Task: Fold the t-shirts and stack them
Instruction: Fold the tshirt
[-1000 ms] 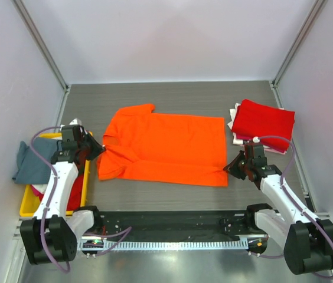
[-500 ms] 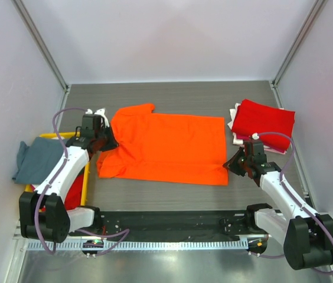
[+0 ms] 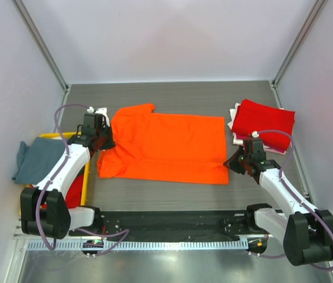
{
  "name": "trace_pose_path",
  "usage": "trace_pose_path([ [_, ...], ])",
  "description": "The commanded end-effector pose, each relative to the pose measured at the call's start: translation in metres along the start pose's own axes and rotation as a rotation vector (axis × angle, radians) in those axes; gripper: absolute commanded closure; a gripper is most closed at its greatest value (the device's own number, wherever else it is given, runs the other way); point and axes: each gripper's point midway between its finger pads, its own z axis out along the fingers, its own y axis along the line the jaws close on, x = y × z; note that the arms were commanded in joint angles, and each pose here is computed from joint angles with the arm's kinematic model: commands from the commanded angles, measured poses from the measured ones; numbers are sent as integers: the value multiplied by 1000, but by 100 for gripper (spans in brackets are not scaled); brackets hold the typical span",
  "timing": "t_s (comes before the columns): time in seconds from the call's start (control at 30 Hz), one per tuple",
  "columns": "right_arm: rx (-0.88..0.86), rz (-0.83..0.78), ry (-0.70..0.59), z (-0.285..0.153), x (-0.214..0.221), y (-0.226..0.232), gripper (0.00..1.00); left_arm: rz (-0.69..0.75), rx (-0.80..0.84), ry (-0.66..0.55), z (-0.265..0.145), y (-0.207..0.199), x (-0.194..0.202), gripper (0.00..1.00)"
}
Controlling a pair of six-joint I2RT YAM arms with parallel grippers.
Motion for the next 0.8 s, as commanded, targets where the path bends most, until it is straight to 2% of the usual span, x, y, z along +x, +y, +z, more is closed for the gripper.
trace_pose_path([
  [0.0, -6, -27, -66, -1, -22, 9, 99, 15, -46, -139, -17, 7, -30, 100],
  [0.3, 31, -26, -68, 10, -28, 6, 98, 16, -33, -113, -5, 3, -31, 100],
  [0.4, 46, -33, -71, 14, -33, 6, 92, 10, -56, -120, 1, 7, -35, 100],
  [0.47, 56, -31, -79, 16, -38, 7, 59, -5, -87, -131, 2, 11, -40, 97],
  [0.5, 61, -28, -79, 17, -39, 7, 47, -4, -88, -130, 3, 11, -41, 89],
  [0.57, 58, -30, -85, 13, -40, 8, 35, -22, -99, -147, -1, 11, -48, 80],
  [0.63, 72, -33, -129, 4, -46, 5, 34, -39, -97, -179, -9, 10, -54, 66],
  [0.67, 81, -34, -148, 0, -48, 3, 34, -47, -111, -196, -13, 13, -56, 56],
  [0.73, 73, -29, -185, -12, -50, 3, 34, -68, -120, -215, -22, 14, -57, 50],
  [0.77, 87, -22, -176, -16, -45, -2, 36, -79, -130, -232, -29, 16, -59, 42],
])
